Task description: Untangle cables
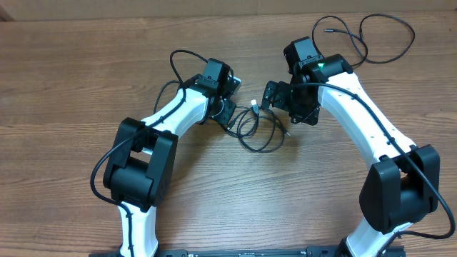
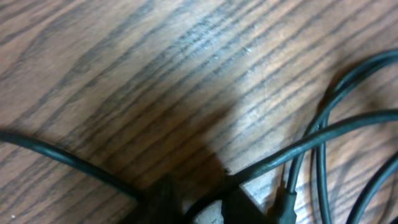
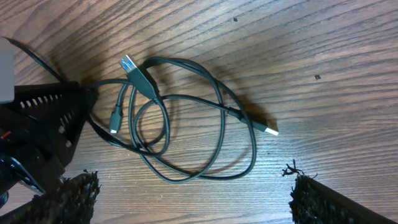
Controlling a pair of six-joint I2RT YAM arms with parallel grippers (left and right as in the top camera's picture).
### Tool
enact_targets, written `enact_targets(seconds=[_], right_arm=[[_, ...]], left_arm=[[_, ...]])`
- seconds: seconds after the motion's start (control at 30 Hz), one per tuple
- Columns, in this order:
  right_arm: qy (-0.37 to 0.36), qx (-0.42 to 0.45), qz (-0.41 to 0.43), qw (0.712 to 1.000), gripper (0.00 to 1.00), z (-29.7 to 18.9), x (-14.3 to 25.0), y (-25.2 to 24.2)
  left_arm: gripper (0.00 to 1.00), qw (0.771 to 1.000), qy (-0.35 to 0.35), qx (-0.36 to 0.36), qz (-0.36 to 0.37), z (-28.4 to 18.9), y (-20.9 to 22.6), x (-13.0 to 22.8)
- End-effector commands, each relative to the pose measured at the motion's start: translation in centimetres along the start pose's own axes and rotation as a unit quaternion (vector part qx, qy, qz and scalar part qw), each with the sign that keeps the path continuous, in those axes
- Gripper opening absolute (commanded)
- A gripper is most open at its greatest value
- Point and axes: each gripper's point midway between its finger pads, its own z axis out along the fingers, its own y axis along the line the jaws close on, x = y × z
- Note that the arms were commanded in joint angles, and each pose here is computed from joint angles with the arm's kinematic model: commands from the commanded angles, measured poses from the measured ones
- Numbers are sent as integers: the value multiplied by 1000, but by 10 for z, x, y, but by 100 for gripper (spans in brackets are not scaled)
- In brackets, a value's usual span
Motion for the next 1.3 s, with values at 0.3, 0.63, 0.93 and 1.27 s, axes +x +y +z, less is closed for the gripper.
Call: enact_targets(seconds=[0.3,0.63,0.93,1.27], right_arm=[[0,1,1,1000,100,1,1,0],[-8,-15,-11,1000,100,6,0,11],[-8,-13,-14,1000,100,15,3,10],[1,-6,-13,1000,100,15,8,6]], left_arm=[[4,995,-71,12,-67,-71,-9,-60],[4,984,-115,102,-85,-190,-47,-75],[4,981,-138,101,-91,-243,-51,-61],[4,967,-176,84,-167,-286,-30,-55]])
